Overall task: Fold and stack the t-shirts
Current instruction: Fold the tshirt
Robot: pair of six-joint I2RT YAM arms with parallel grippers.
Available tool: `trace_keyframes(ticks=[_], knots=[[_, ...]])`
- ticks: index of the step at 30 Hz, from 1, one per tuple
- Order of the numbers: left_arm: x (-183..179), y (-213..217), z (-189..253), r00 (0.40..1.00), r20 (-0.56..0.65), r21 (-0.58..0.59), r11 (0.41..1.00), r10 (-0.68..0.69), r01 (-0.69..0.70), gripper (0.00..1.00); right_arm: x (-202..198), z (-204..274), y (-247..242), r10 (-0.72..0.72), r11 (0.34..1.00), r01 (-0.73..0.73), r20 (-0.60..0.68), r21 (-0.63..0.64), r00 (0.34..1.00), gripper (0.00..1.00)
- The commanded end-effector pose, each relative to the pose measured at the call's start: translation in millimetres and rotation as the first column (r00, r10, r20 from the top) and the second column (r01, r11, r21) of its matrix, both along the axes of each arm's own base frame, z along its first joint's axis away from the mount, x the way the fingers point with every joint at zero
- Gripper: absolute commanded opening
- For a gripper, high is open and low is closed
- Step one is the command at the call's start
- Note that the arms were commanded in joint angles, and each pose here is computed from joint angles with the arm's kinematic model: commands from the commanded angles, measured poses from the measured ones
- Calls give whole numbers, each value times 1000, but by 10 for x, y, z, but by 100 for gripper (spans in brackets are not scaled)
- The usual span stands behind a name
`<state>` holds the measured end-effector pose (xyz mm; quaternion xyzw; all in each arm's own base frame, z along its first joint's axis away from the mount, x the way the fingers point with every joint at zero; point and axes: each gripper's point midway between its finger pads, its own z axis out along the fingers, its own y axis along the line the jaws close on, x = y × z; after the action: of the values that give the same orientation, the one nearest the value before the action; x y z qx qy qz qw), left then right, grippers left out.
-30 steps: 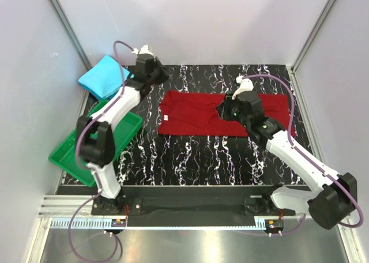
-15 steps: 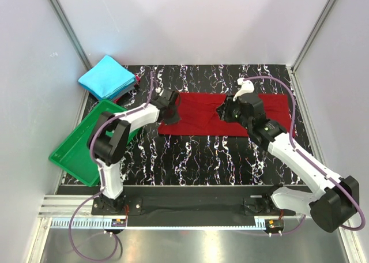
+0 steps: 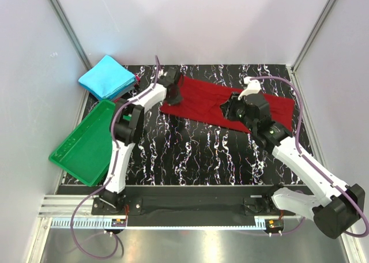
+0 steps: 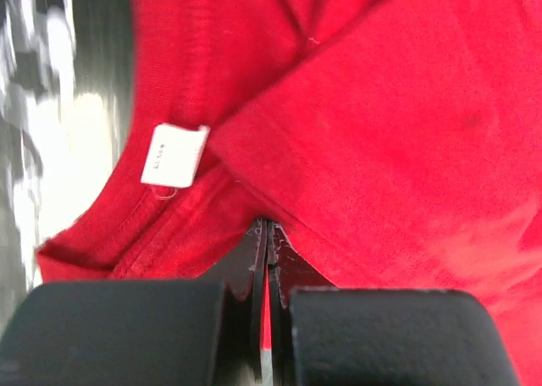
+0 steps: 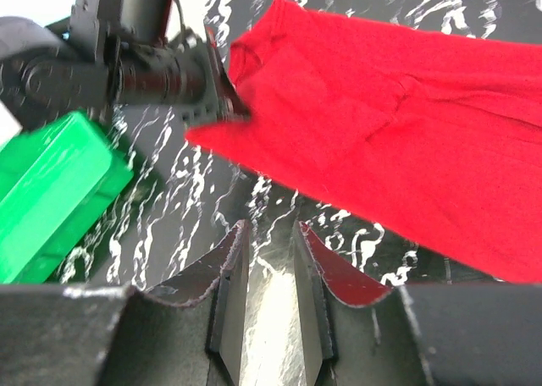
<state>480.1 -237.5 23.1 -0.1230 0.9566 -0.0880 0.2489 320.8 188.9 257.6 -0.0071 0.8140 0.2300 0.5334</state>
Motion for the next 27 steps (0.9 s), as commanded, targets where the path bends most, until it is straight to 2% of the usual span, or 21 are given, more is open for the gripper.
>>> trace_keyframes(ticks=[1,2,3,4,5,6,7,9,10,14,16,18,19,20,21,22,23,25,27], knots=[[469,317,-265,997,-34,-34,997,69,-71,0,107,214,-181,-111,994,110,81,15,991,34],[833,185,-134,998,30,-117,992,58,-55,0,112,217,-203,-122,992,122,83,13,989,34],[1036,189,-27,996,62,-175,983,69,-58,0,126,228,-234,-138,990,138,90,7,986,35],[1183,119,106,993,95,-235,971,69,-45,0,132,257,-238,-141,990,141,96,7,985,34],[1344,-24,420,986,160,-319,948,52,2,0,133,268,-240,-139,990,140,99,4,985,34],[1391,-89,593,980,190,-360,933,56,17,0,130,276,-243,-135,991,136,104,-3,985,34],[1490,-178,864,960,274,-399,915,53,63,0,133,288,-255,-138,990,139,108,-6,985,34],[1336,-292,1213,940,340,-419,899,27,126,7,116,299,-300,-158,987,159,112,-3,981,34],[1348,-321,1404,915,402,-427,891,33,155,8,110,288,-305,-160,987,162,110,-2,981,34],[1035,-344,1702,909,416,-433,882,11,188,5,128,104,-416,-229,973,231,65,-25,971,32],[860,-390,1599,925,379,-437,879,-11,190,5,196,-117,-598,-320,943,319,4,-94,947,29],[687,-363,1731,927,375,-450,872,-14,195,5,345,-521,-813,-393,911,370,-110,-182,913,22],[551,-319,1566,942,335,-440,880,-23,178,4,417,-570,-872,-408,904,380,-130,-198,904,19],[456,-238,1757,933,361,-427,887,-13,178,4,521,-789,-1009,-442,885,396,-181,-244,878,11],[376,-157,1772,931,364,-399,901,-18,174,4,551,-889,-1069,-449,879,387,-210,-278,868,7],[206,-46,1630,950,311,-362,921,-25,143,4,642,-870,-1115,-460,872,394,-213,-290,862,4],[119,97,1830,935,352,-301,942,-34,148,4,707,-1067,-1185,-477,859,385,-257,-337,840,0],[-135,294,1807,950,306,-215,967,-64,135,4,770,-1167,-1413,-515,839,397,-307,-371,801,0],[-312,543,2060,933,347,-108,984,-95,141,4,787,-1438,-1566,-527,835,378,-385,-400,758,0]])
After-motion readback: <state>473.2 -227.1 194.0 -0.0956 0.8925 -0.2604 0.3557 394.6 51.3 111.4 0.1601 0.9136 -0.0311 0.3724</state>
